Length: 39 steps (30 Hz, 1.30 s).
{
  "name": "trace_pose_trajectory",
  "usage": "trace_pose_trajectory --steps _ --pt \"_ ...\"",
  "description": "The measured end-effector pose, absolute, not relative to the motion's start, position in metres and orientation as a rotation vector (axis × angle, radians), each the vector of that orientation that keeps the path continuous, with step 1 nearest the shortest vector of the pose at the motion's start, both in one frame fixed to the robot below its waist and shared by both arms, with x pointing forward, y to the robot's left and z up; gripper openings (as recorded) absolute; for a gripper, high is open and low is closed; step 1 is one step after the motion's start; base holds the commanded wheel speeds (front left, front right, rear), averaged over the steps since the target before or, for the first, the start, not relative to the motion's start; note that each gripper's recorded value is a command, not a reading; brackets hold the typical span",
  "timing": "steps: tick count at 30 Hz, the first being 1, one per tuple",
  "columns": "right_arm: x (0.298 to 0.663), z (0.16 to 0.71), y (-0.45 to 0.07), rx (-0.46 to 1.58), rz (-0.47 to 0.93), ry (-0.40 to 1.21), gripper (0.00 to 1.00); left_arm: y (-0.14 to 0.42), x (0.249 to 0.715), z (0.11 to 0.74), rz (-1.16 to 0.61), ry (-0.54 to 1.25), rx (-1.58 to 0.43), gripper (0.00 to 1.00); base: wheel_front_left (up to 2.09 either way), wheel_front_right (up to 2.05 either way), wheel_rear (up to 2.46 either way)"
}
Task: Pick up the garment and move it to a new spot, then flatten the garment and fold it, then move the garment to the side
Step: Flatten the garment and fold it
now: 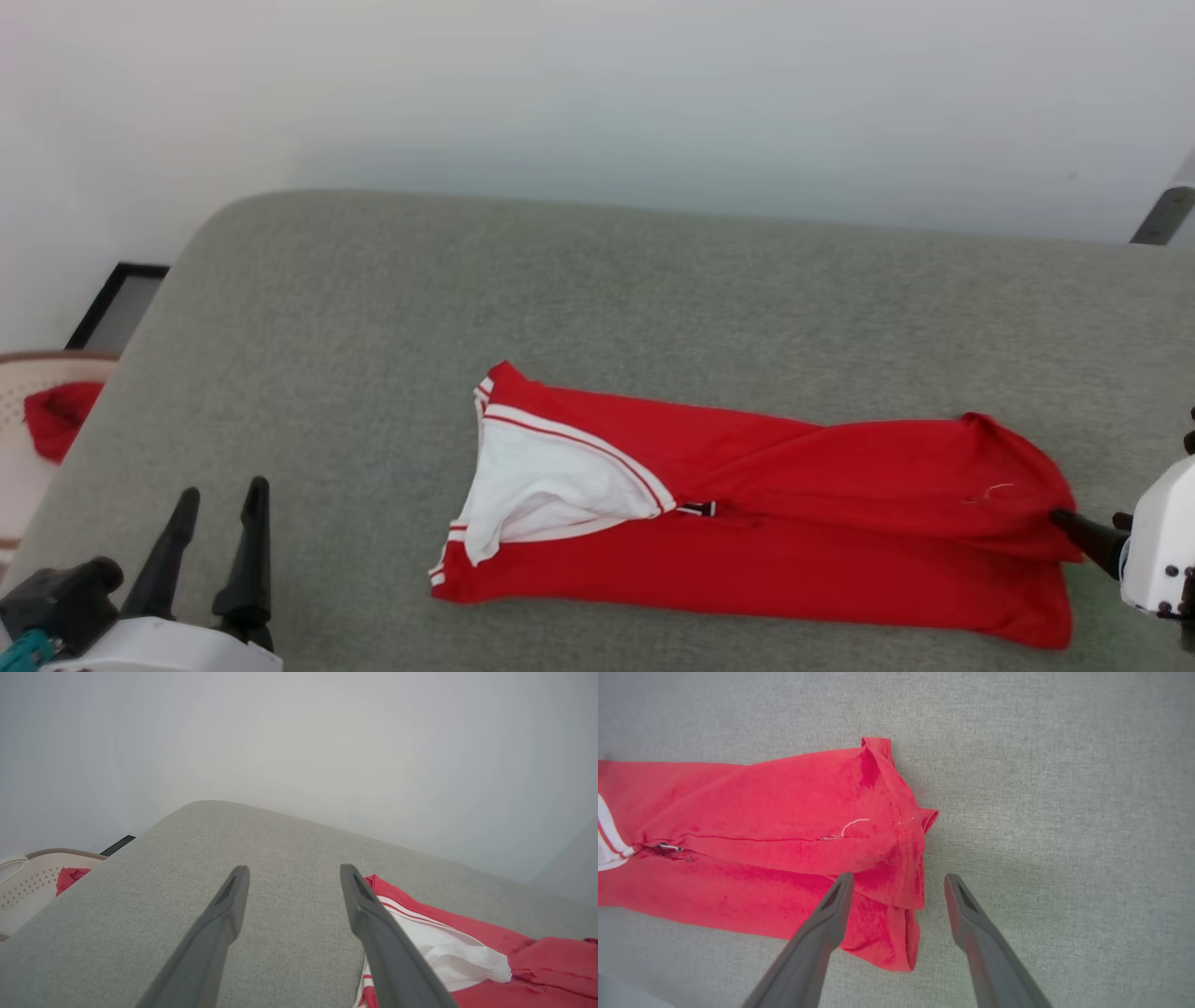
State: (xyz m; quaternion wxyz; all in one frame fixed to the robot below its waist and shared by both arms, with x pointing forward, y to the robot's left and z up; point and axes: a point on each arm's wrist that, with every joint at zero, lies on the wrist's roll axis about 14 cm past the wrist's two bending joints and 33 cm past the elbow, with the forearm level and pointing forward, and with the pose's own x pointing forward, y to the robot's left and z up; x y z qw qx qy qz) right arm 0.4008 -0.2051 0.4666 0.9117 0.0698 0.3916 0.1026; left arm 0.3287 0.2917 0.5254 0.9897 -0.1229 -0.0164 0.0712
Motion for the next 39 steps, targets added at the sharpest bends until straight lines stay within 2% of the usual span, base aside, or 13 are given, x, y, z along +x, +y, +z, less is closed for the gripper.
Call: trace_pose_trajectory --steps 19,20,21,22,31,39 --pt "0.43 0.387 -0.177 0.131 0.223 1.121 1.0 0.309 0.324 0.497 0.255 -0.018 -0.309 1.0 0.0 0.0 0.0" --pt "0.431 0.384 -0.176 0.127 0.226 1.135 0.84 0.309 0.324 0.495 0.258 -0.017 -0.31 1.0 0.0 0.0 0.0" --pt "0.432 0.382 -0.175 0.122 0.229 1.148 0.2 0.309 0.325 0.495 0.262 -0.018 -0.313 1.0 0.0 0.0 0.0" --pt "0.433 0.38 -0.174 0.119 0.232 1.156 0.0 0.309 0.325 0.495 0.262 -0.021 -0.316 1.0 0.0 0.0 0.0" --pt "0.437 0.38 -0.171 0.128 0.267 1.172 0.0 0.312 0.326 0.493 0.28 -0.034 -0.321 1.0 0.0 0.0 0.0" --pt "0.436 0.393 -0.184 0.131 0.251 1.119 0.0 0.309 0.323 0.495 0.263 -0.048 -0.322 1.0 0.0 0.0 0.0"
